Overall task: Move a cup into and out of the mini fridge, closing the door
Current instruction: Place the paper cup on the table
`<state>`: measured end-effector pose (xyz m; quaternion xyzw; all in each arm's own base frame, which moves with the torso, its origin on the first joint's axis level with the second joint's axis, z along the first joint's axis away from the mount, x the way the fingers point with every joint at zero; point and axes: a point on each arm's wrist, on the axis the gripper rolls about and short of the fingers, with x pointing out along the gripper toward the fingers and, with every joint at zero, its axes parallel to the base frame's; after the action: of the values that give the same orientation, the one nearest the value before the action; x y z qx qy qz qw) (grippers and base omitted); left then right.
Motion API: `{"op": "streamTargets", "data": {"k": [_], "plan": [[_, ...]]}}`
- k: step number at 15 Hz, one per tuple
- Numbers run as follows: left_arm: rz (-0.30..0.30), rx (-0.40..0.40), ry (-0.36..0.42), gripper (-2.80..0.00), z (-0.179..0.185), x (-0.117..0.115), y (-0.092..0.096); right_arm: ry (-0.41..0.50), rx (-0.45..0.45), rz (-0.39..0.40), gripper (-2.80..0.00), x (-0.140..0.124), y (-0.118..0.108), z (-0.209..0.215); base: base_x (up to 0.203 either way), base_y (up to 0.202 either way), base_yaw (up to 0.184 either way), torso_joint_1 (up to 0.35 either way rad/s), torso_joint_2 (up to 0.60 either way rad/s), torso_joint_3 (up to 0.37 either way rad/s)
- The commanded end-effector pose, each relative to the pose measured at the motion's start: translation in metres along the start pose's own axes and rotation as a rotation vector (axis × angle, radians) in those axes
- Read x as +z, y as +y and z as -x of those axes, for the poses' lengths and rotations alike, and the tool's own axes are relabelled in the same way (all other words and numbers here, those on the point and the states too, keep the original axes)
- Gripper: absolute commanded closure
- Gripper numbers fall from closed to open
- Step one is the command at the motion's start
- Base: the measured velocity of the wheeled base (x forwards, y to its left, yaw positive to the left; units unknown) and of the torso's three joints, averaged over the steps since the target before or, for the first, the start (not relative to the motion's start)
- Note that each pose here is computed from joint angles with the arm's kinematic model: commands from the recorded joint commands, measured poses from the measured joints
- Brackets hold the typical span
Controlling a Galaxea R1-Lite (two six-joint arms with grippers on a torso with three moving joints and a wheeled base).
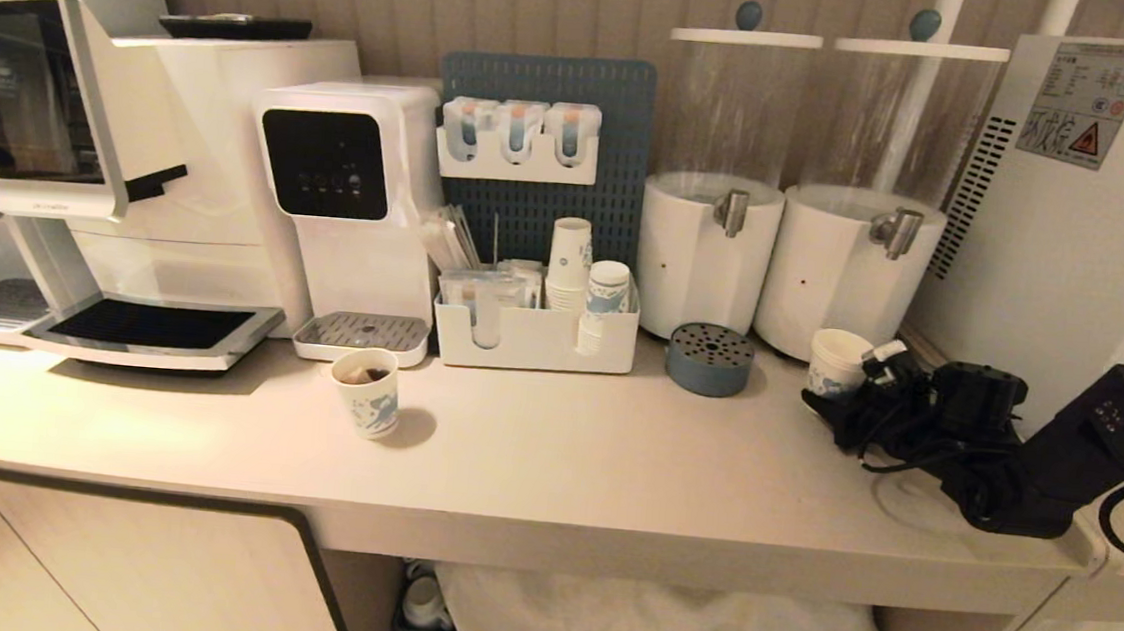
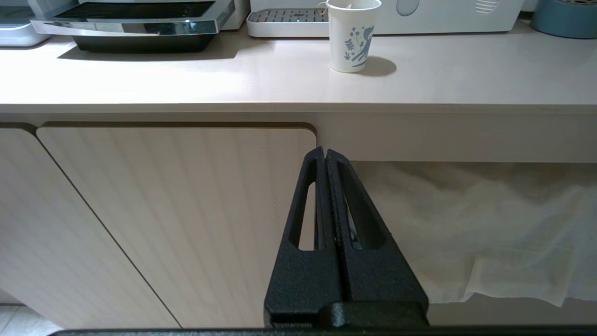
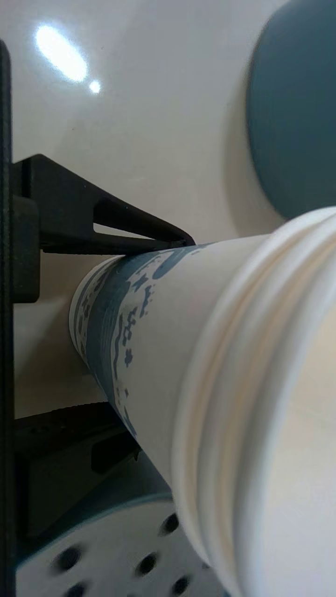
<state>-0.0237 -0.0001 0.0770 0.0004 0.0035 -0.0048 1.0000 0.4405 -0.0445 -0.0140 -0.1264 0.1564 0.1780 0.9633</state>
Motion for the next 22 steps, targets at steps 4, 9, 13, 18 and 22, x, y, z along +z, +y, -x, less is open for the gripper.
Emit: {"op": "streamTargets", "data": {"k": [4, 9, 13, 18, 22], "plan": [[-0.001, 0.0, -0.001, 0.0, 0.0, 0.0, 0.0, 0.023, 0.025, -0.006, 0.0, -0.002, 0.008, 0.004, 0.0, 0.0, 0.0, 0.0, 0.0, 0.0], [-0.001, 0.0, -0.001, 0.0, 0.0, 0.0, 0.0, 0.036, 0.074, 0.0, 0.0, 0.006, 0.03, 0.009, 0.0, 0.0, 0.0, 0.0, 0.0, 0.0], [-0.002, 0.0, -0.001, 0.0, 0.0, 0.0, 0.0, 0.049, 0.089, 0.008, 0.0, 0.007, 0.042, 0.006, 0.0, 0.0, 0.0, 0.0, 0.0, 0.0], [-0.005, -0.001, -0.001, 0.0, 0.0, 0.0, 0.0, 0.058, 0.102, 0.011, 0.0, 0.006, 0.049, 0.003, 0.0, 0.0, 0.0, 0.0, 0.0, 0.0], [-0.004, -0.001, -0.001, 0.0, 0.0, 0.0, 0.0, 0.066, 0.105, 0.005, -2.8, 0.006, 0.049, 0.002, 0.0, 0.0, 0.0, 0.0, 0.0, 0.0]]}}
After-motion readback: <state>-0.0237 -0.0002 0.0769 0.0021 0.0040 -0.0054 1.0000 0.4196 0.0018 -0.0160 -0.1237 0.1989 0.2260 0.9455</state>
